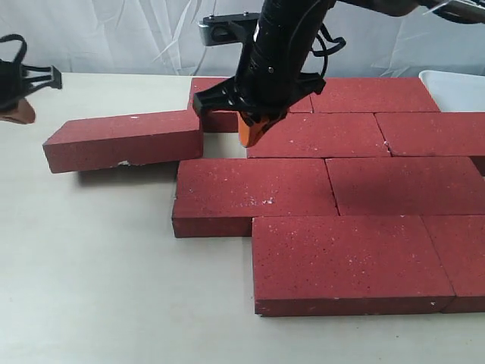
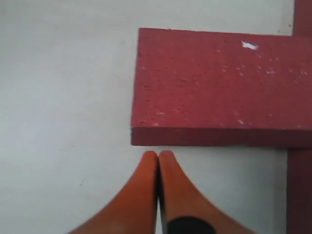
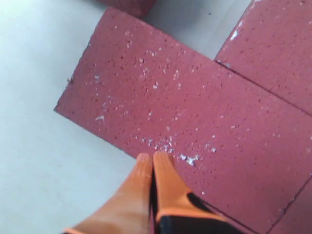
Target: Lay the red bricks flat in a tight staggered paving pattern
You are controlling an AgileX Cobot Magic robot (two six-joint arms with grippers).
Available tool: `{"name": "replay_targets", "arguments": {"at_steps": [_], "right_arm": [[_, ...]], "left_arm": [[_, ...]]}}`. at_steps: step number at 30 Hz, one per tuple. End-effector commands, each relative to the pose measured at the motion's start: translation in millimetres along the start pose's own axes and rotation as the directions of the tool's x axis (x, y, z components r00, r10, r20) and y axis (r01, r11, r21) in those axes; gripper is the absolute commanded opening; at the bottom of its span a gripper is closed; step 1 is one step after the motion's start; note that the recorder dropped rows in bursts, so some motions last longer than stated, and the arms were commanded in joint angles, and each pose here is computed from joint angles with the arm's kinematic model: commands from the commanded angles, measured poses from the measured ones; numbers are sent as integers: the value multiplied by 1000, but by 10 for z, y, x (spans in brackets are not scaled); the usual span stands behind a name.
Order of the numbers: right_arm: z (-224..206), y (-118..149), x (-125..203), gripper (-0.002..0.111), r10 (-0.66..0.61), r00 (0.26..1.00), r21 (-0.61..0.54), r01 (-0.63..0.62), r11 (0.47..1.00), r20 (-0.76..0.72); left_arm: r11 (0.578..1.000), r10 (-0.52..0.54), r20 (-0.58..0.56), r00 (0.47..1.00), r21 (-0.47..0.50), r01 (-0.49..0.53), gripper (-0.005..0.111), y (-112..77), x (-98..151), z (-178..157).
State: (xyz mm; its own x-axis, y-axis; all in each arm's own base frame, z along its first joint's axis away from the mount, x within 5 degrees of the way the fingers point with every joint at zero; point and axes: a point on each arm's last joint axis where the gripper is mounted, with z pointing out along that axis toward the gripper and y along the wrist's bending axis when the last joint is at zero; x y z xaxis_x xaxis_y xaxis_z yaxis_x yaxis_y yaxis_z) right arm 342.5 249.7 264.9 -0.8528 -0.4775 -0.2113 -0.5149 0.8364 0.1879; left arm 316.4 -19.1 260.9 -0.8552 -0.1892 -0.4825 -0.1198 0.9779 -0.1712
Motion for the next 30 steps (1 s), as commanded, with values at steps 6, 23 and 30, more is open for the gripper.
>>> {"name": "replay_targets", "arguments": {"at_steps": [6,23,30], "right_arm": [[-73,-52,307,-1,-20,1000,33,19,999,3],[235,-127,445,-1,0,1000,42,-1,999,13],[255,-132,455,-1,1,1000,43,-2,999,15]], "left_arm": [[992,114,-8,993,61,-114,0,-363,199,350],[985,114,-88,989,137,-102,0,-413,331,1076],[988,122,-90,988,109,-112,0,-372,373,1284]]}}
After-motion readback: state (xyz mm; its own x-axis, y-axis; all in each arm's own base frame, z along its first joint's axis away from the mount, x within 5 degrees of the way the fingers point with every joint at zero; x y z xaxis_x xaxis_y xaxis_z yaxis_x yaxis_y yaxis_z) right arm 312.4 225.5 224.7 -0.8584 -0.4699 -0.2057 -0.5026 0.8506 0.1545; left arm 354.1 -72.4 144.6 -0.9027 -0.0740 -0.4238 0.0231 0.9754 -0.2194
